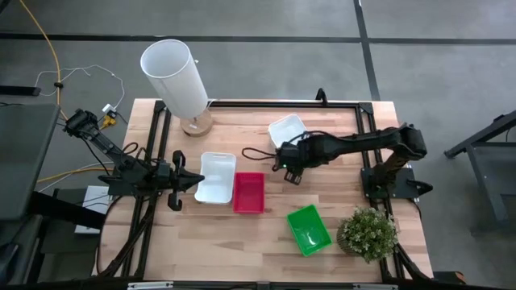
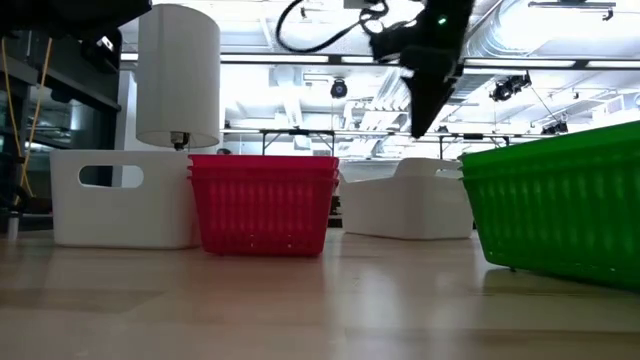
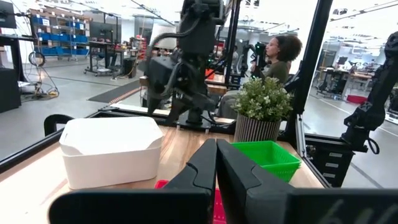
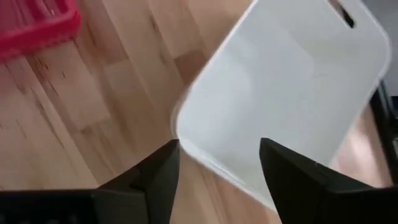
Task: Stack baskets by color
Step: Stack the left white bin on top of the stacked white bins
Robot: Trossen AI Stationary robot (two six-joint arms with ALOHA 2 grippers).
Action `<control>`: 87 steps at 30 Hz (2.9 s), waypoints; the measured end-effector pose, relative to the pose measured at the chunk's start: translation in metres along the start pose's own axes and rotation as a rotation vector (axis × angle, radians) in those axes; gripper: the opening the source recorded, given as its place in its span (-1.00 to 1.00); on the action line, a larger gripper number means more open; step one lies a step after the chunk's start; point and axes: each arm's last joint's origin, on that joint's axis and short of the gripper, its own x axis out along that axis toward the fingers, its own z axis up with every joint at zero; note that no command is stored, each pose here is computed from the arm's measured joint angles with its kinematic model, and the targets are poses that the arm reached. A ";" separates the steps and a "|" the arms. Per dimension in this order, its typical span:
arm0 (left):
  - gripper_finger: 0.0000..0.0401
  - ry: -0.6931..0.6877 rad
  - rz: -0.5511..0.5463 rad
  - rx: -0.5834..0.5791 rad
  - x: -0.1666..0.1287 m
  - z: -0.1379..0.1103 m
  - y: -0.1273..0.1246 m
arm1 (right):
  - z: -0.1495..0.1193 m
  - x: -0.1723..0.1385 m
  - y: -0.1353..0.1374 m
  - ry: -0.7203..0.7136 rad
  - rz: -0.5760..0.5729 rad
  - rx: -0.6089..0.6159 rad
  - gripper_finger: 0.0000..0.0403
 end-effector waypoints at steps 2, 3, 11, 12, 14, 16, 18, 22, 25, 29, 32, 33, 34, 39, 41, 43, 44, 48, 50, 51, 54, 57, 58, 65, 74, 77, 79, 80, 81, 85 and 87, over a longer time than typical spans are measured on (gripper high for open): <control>-1.00 0.000 0.000 0.000 0.000 0.000 0.000 | -0.012 -0.007 0.002 -0.018 0.006 -0.009 0.04; -1.00 0.000 0.000 0.000 0.000 0.000 0.000 | -0.020 -0.011 0.002 -0.027 0.014 -0.004 0.04; -1.00 -0.003 0.002 -0.002 0.000 0.000 0.000 | -0.093 -0.013 0.007 -0.301 0.174 0.148 0.00; -1.00 -0.005 0.007 -0.002 0.000 0.001 0.000 | -0.096 -0.014 0.009 -0.391 0.202 0.157 0.00; -1.00 -0.007 0.020 -0.003 0.000 0.001 0.001 | -0.098 -0.019 0.014 -0.613 0.255 0.172 0.00; -1.00 -0.007 0.022 -0.002 0.000 0.001 0.001 | -0.099 -0.024 0.019 -0.843 0.292 0.164 0.00; -1.00 -0.007 0.021 -0.002 0.000 0.001 0.001 | -0.100 -0.026 0.022 -1.037 0.317 0.138 0.00; -1.00 -0.006 0.021 -0.001 0.000 0.001 0.001 | -0.102 -0.027 0.019 -1.253 0.326 0.123 0.00; -1.00 -0.006 0.022 0.006 0.000 0.001 0.001 | -0.104 -0.022 0.018 -1.260 0.315 0.117 0.00; -1.00 -0.004 0.026 0.008 0.000 0.000 0.001 | -0.104 -0.019 0.017 -1.232 0.313 0.105 0.00; -1.00 -0.004 0.024 0.008 0.000 0.000 0.001 | -0.104 -0.019 0.018 -1.229 0.316 0.106 0.00; -1.00 -0.004 0.022 0.005 0.000 0.000 0.001 | -0.104 -0.019 0.018 -1.229 0.316 0.105 0.00; -1.00 -0.004 0.022 0.001 0.000 0.000 0.001 | -0.104 -0.018 0.018 -1.228 0.316 0.105 0.00; -1.00 0.009 0.023 -0.006 0.000 -0.001 0.001 | -0.104 -0.018 0.018 -1.225 0.315 0.103 0.00; -1.00 0.013 0.016 -0.005 0.000 -0.002 0.001 | -0.104 -0.018 0.018 -1.225 0.316 0.104 0.00; -1.00 0.016 -0.035 -0.011 0.001 -0.002 -0.001 | -0.104 -0.018 0.018 -1.223 0.323 0.113 0.00; -1.00 0.013 -0.069 -0.005 0.001 -0.002 -0.003 | -0.104 -0.018 0.018 -1.221 0.332 0.120 0.00; -0.89 -0.014 -0.118 -0.008 0.004 0.000 -0.007 | -0.104 -0.017 0.018 -1.213 0.333 0.115 0.00; -0.79 -0.006 -0.091 0.001 0.006 0.000 -0.009 | -0.104 -0.017 0.018 -1.213 0.335 0.117 0.00; -0.73 0.000 -0.072 0.007 0.008 0.000 -0.010 | -0.104 -0.017 0.018 -1.213 0.335 0.117 0.00; -0.56 0.016 -0.004 0.043 0.013 0.002 -0.013 | -0.105 -0.016 0.019 -1.197 0.319 0.096 -0.03; -0.43 0.020 0.018 0.090 0.017 0.005 -0.016 | -0.107 -0.010 0.018 -1.145 0.265 0.080 -0.18; -0.40 0.015 0.018 0.100 0.018 0.008 -0.017 | -0.110 -0.010 0.017 -1.123 0.242 0.071 -0.26; -0.36 -0.008 -0.003 0.109 0.010 0.016 -0.021 | -0.144 -0.002 -0.002 -0.999 0.222 0.152 -0.93; -0.36 0.002 0.022 0.117 0.008 0.015 -0.021 | -0.193 0.026 -0.025 -1.162 0.419 0.267 -0.99; -0.36 0.031 0.023 0.145 0.008 0.011 -0.021 | -0.200 0.032 -0.027 -1.169 0.435 0.254 -0.99; -0.36 0.071 0.024 0.159 0.008 0.005 -0.021 | -0.205 0.037 -0.027 -1.164 0.453 0.239 -1.00; -0.36 0.092 0.025 0.164 0.009 0.002 -0.021 | -0.207 0.040 -0.027 -1.160 0.459 0.236 -1.00; -0.36 0.109 0.026 0.164 0.009 -0.001 -0.021 | -0.210 0.044 -0.026 -1.155 0.467 0.237 -1.00; -0.36 0.139 0.030 0.131 0.011 -0.006 -0.023 | -0.213 0.050 -0.026 -1.127 0.464 0.253 -1.00; -0.35 0.149 0.025 0.140 0.012 -0.006 -0.025 | -0.213 0.050 -0.026 -1.127 0.462 0.253 -1.00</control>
